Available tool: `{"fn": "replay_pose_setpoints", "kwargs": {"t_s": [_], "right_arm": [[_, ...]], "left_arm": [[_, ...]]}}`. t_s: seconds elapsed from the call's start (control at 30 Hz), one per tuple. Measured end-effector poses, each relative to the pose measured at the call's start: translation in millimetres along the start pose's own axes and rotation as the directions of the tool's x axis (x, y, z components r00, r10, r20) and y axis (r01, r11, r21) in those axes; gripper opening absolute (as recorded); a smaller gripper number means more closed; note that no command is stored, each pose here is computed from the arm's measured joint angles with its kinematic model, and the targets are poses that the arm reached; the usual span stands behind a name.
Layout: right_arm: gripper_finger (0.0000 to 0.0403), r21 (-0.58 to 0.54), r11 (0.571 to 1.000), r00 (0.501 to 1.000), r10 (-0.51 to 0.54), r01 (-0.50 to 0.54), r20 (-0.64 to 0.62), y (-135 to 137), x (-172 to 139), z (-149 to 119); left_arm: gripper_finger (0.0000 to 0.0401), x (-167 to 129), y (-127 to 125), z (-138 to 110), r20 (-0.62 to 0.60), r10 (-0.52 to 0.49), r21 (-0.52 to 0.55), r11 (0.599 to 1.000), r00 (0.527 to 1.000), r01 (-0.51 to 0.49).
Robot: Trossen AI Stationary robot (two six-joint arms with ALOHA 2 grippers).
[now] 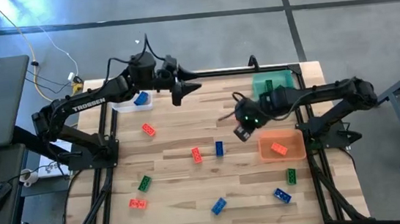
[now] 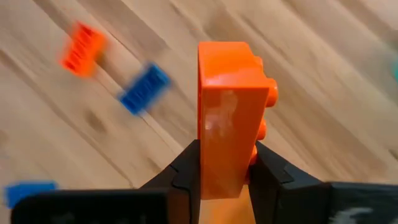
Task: Sort & place blocks by color
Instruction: Put the orange game piece into the orange bin
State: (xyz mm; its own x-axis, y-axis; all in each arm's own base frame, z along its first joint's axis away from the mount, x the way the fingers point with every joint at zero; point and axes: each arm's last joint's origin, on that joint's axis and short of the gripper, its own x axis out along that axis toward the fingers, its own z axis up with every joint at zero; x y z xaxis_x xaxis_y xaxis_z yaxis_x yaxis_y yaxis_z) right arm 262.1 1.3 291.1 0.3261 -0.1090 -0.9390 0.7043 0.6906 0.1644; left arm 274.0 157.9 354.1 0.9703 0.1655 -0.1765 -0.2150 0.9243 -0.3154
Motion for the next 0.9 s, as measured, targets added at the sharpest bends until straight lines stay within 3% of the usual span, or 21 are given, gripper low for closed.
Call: {"fn": "replay_pose_setpoints", "kwargs": {"t_s": [0.2, 0.43, 0.63, 0.9], "right_arm": [[0.0070, 0.035, 0.985, 0.982, -0.162, 0.166, -0.095, -1.4, -4.5, -27.4], [0.0075, 0.146, 0.924, 0.934, -0.341, 0.353, -0.105, -4.7, -11.8, -51.2], [0.0072, 0.193, 0.914, 0.928, -0.322, 0.356, -0.188, -2.6, 7.8, -73.8], [0.0072, 0.248, 0.924, 0.929, -0.212, 0.291, -0.303, -2.0, 39.9, -94.8]], "left_arm": [[0.0236, 0.0, 1.1, -9.0, -0.087, 0.017, -0.030, 0.999, 0.996, -0.020], [0.0235, -1.5, 3.3, -19.4, -0.188, 0.042, -0.075, 0.996, 0.981, -0.057], [0.0234, -2.8, 4.1, -25.3, -0.245, 0.050, -0.094, 0.993, 0.968, -0.076], [0.0234, -2.6, 2.8, -27.1, -0.260, 0.048, -0.079, 0.994, 0.964, -0.070]]}}
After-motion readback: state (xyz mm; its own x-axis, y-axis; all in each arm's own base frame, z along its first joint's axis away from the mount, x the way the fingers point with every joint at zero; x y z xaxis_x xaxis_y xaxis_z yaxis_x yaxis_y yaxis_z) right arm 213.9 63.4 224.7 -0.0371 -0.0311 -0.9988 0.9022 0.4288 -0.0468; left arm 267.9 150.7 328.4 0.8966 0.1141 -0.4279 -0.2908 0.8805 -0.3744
